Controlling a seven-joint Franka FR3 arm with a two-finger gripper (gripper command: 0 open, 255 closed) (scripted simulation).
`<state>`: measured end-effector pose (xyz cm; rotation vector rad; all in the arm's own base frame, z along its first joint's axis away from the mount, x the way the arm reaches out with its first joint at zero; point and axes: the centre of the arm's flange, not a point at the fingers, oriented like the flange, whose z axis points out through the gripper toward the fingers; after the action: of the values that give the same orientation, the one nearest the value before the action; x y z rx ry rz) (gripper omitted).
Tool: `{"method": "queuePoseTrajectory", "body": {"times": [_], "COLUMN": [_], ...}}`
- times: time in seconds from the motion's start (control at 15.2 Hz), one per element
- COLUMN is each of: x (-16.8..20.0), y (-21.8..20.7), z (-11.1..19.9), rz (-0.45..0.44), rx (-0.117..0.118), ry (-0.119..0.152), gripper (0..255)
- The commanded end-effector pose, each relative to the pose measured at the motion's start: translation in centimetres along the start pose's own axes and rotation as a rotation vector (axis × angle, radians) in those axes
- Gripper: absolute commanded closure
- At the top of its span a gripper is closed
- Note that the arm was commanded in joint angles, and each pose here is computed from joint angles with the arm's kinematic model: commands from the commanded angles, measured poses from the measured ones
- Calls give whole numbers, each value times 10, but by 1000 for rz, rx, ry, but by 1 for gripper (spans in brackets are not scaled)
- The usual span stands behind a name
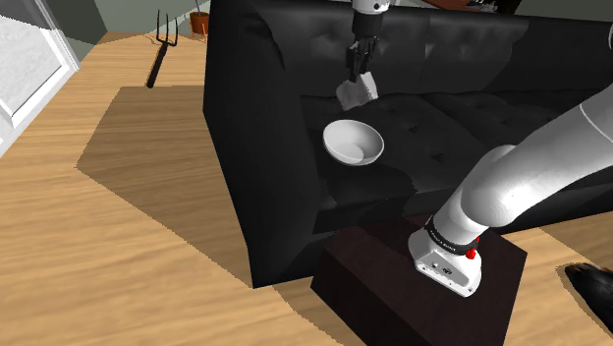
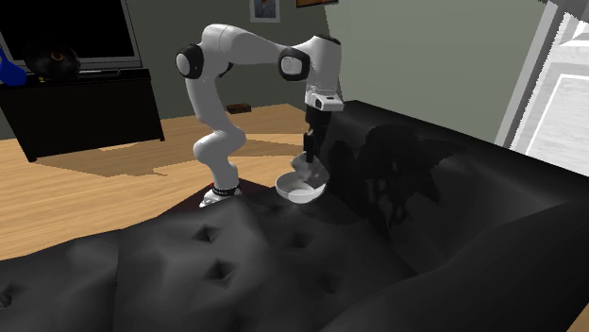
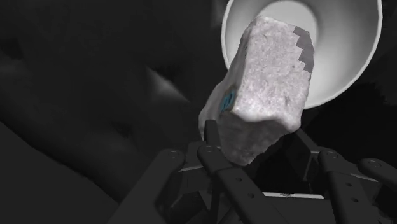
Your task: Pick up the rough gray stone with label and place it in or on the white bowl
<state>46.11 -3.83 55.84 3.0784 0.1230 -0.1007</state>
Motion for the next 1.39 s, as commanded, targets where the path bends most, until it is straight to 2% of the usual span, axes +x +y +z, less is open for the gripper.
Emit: {"method": "queuePoseTrajectory", "body": {"times": [0.0,0.4,1.32], "x": [-20,-78,-73], "y": [-19,-73,-78], "z": [-2,-9,65], "rz": [1,1,1], "rx": [0,0,0], "ry": [0,0,0], "gripper": [255,255,255]}}
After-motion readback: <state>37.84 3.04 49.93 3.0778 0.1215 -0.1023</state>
